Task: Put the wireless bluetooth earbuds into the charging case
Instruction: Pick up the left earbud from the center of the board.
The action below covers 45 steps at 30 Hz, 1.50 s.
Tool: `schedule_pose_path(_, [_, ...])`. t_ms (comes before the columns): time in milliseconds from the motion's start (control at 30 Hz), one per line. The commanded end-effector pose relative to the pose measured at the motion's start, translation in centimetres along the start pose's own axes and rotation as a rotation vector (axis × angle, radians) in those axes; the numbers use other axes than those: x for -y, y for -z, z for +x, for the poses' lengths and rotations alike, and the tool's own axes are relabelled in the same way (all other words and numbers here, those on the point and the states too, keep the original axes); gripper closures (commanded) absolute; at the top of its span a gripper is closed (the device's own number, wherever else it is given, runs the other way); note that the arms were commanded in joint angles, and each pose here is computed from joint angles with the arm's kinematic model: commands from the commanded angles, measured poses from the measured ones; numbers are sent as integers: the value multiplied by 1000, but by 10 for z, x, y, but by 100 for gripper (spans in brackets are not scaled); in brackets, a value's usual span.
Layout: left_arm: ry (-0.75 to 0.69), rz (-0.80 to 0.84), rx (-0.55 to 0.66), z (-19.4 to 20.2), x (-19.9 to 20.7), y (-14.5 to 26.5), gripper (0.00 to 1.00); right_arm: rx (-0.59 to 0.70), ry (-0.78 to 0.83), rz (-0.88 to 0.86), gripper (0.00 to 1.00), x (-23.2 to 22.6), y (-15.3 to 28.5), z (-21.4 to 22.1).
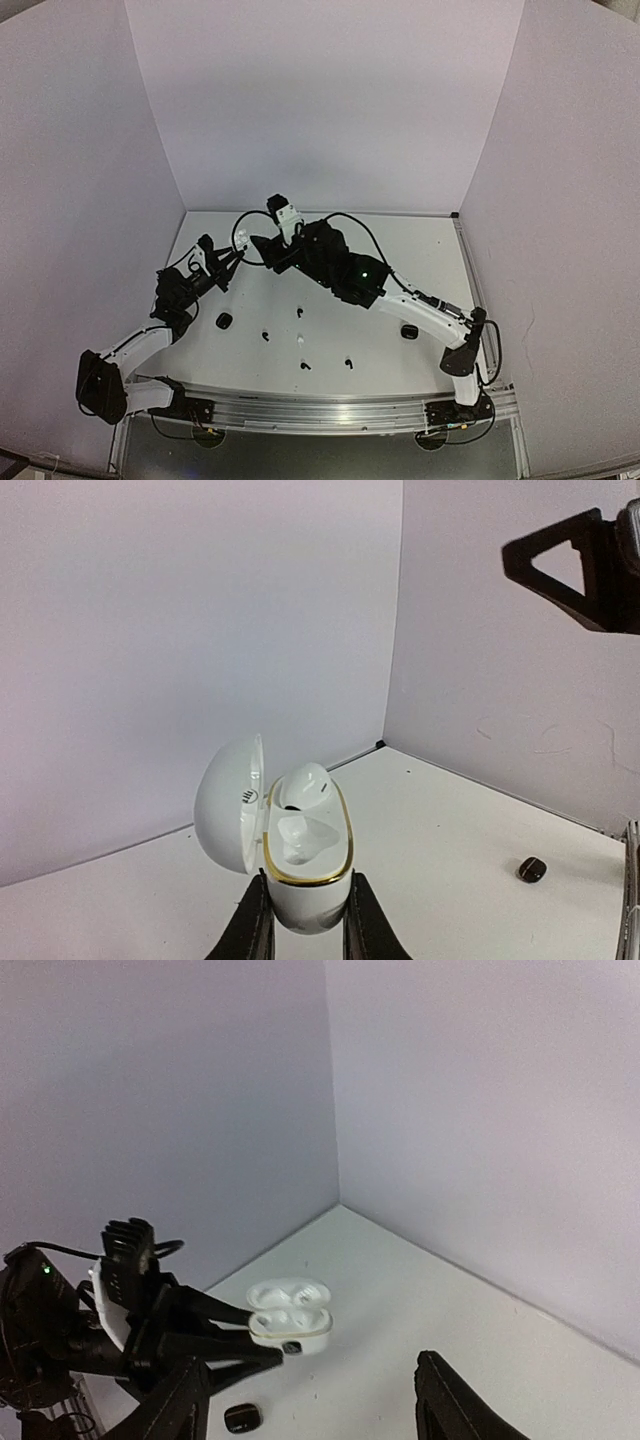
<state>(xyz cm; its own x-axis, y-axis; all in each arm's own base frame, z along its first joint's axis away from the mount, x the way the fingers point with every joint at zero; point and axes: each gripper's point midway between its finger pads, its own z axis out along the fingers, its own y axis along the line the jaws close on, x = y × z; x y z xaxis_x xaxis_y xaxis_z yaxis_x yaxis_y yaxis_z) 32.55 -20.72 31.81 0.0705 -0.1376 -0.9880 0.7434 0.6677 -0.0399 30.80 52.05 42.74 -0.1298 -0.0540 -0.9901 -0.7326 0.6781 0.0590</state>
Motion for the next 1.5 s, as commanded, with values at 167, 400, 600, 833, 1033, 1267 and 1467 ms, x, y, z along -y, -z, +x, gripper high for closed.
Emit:
schedule_pose_path(167, [13, -142, 4, -2, -16, 16, 100, -612, -297, 408, 23, 85, 49, 159])
schedule_pose_path(400, [10, -195, 17, -7, -17, 32, 100, -887, -374, 386, 31, 65, 41, 242])
schedule_pose_path(600, [-27, -256, 54, -16, -16, 58, 100, -997, -530, 398, 39, 47, 29, 289])
schedule_pose_path(833, [-47, -207, 64, 2, 7, 83, 100, -1117, -588, 402, 40, 34, 27, 337])
schedule_pose_path(1033, [-49, -183, 88, 4, 18, 94, 100, -1171, -601, 419, 44, 32, 28, 360])
schedule_pose_path(1267, [-30, -168, 112, -1, 22, 96, 100, -1218, -584, 422, 51, 31, 22, 390])
schedule_pose_path(1467, [81, -123, 143, -12, 30, 97, 100, -1233, -589, 430, 50, 31, 25, 395])
